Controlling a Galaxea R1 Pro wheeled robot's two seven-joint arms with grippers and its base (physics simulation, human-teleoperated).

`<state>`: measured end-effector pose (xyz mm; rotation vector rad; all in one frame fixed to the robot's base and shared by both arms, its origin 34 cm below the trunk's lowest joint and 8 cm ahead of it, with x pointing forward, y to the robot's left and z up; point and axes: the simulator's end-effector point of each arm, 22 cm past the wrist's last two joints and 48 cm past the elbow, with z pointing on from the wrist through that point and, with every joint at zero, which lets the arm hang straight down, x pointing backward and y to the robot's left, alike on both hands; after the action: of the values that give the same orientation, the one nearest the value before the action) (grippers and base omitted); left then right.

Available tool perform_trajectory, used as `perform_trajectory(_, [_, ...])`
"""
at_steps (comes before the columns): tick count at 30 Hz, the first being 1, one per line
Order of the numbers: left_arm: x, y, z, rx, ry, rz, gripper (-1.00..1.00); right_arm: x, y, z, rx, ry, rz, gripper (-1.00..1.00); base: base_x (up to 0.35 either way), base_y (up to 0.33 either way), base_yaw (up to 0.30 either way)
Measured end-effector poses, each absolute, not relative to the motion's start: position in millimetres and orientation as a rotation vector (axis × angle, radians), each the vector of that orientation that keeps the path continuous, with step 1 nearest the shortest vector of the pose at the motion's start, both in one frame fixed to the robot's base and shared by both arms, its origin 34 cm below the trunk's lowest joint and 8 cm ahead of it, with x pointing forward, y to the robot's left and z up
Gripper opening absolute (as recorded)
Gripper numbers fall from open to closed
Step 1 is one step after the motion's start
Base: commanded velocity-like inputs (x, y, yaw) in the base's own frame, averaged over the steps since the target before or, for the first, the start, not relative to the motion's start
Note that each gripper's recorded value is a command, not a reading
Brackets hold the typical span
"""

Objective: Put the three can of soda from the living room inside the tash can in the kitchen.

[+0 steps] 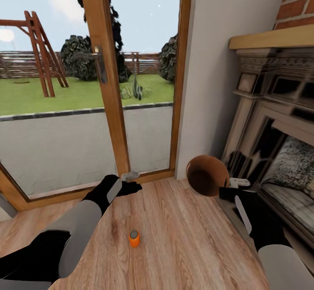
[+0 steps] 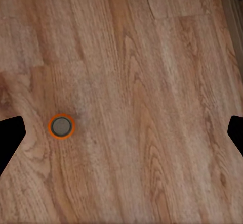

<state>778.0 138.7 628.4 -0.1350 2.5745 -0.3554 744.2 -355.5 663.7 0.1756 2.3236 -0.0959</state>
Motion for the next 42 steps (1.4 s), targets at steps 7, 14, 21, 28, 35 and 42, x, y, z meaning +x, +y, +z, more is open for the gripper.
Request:
perform_trajectory(7, [785,163,615,-0.192,2.539,-0.222,1.0,743,-351,650,0.147,2.324,-0.113,-1.0,0.0,0.0,0.0])
perform_trajectory(14, [787,180,602,-0.233,2.516,-0.139,1.0,742,-347,636,0.135,2.322,-0.113,-1.0,0.0,0.0,0.0])
perform_trajectory(21, [784,181,588,-0.236,2.514,-0.134,1.0,739,-346,622,0.133,2.322,-0.112,-1.0,0.0,0.0,0.0])
perform_trajectory(28, [782,181,574,-0.236,2.513,-0.133,1.0,737,-346,608,0.132,2.32,-0.111,-1.0,0.0,0.0,0.0])
perform_trajectory(35, [779,182,559,-0.238,2.511,-0.129,1.0,734,-344,593,0.133,2.321,-0.108,-1.0,0.0,0.0,0.0])
perform_trajectory(42, [777,185,545,-0.246,2.507,-0.113,1.0,731,-342,578,0.132,2.319,-0.106,-1.0,0.0,0.0,0.0])
